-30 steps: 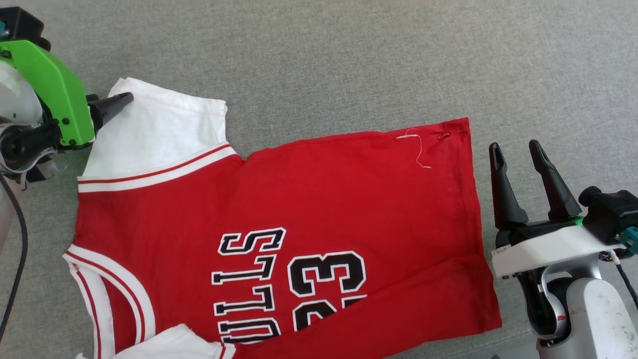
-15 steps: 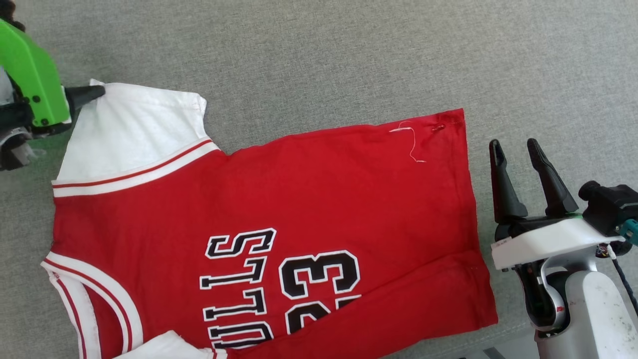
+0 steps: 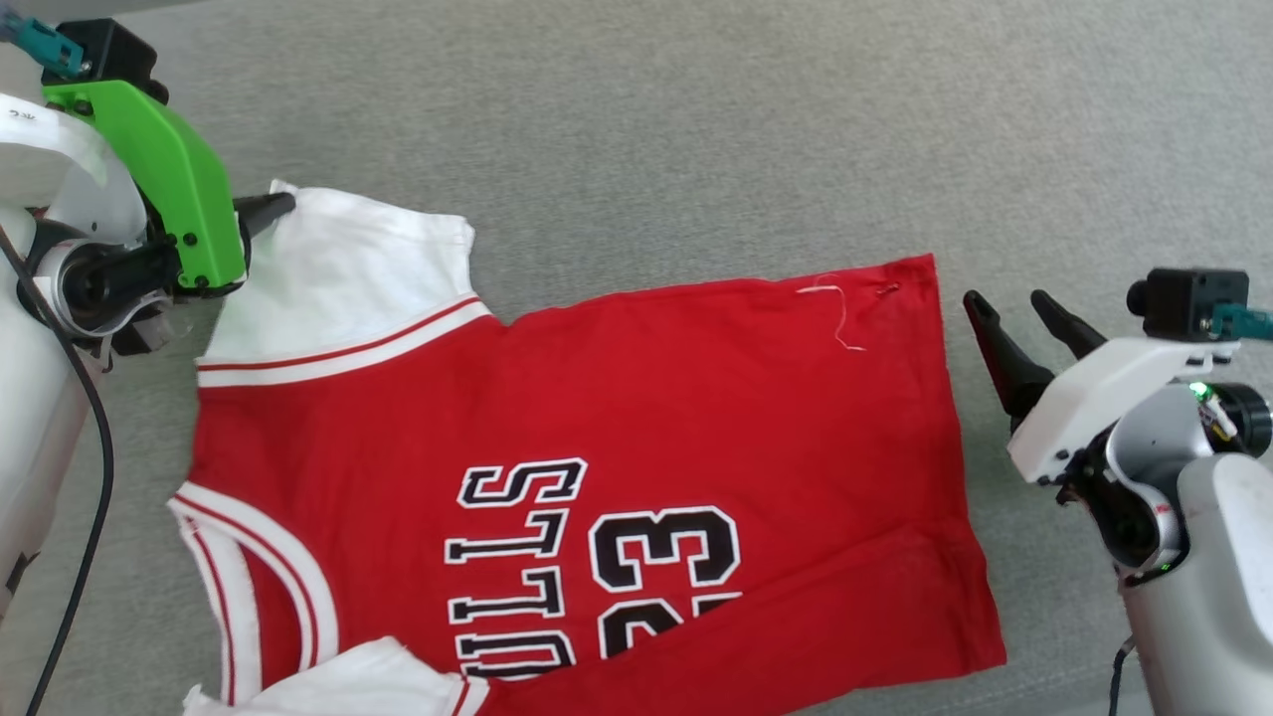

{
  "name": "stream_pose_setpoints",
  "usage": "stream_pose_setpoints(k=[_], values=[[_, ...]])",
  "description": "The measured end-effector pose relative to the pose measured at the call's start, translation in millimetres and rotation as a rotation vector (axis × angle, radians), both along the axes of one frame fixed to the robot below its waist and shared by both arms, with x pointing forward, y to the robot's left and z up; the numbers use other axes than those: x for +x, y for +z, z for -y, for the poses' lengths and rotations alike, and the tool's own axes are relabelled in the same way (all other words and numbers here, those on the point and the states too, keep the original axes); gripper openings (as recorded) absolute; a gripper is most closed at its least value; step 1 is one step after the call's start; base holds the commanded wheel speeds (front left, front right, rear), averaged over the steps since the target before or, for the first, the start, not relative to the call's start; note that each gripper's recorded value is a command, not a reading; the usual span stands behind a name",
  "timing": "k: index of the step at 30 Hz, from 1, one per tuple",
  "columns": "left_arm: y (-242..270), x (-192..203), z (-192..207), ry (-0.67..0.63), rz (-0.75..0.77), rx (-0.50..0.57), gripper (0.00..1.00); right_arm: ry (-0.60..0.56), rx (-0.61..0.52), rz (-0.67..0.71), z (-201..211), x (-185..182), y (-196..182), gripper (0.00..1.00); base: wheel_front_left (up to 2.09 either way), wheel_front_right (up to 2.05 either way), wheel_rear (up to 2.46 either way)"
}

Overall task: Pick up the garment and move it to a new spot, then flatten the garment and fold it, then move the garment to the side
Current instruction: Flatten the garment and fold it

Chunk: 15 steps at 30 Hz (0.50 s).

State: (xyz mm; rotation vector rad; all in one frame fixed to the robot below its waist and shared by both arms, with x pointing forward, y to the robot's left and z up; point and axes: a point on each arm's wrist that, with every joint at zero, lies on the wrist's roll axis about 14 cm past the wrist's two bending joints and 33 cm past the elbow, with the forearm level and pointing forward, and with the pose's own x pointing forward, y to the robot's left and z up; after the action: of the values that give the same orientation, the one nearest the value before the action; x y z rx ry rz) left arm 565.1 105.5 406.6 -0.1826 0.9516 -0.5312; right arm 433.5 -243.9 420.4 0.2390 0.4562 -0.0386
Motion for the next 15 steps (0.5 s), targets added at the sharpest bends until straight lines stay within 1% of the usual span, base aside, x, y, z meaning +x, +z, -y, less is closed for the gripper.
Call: stream_pose_setpoints(k=[3, 8, 11, 15], values=[[25.1, 1.3, -8.1, 0.013, 0.09, -0.007, 0.0, 0.065, -0.004, -0.104, -5.5, 6.5, -6.7, 1.0, 0.0, 0.0, 0.0], [55.9, -4.1, -22.3, 0.01, 0.2, 0.018, 0.0, 0.173, -0.012, -0.252, -23.3, 12.5, -18.9, 1.0, 0.0, 0.0, 0.0], [66.4, -11.1, -31.5, 0.013, 0.231, 0.024, 0.0, 0.223, -0.021, -0.296, -34.3, 21.4, -21.3, 1.0, 0.0, 0.0, 0.0], [65.3, -22.4, -42.6, 0.025, 0.234, 0.029, 0.0, 0.276, -0.035, -0.375, -45.2, 28.3, -32.4, 1.0, 0.0, 0.0, 0.0]])
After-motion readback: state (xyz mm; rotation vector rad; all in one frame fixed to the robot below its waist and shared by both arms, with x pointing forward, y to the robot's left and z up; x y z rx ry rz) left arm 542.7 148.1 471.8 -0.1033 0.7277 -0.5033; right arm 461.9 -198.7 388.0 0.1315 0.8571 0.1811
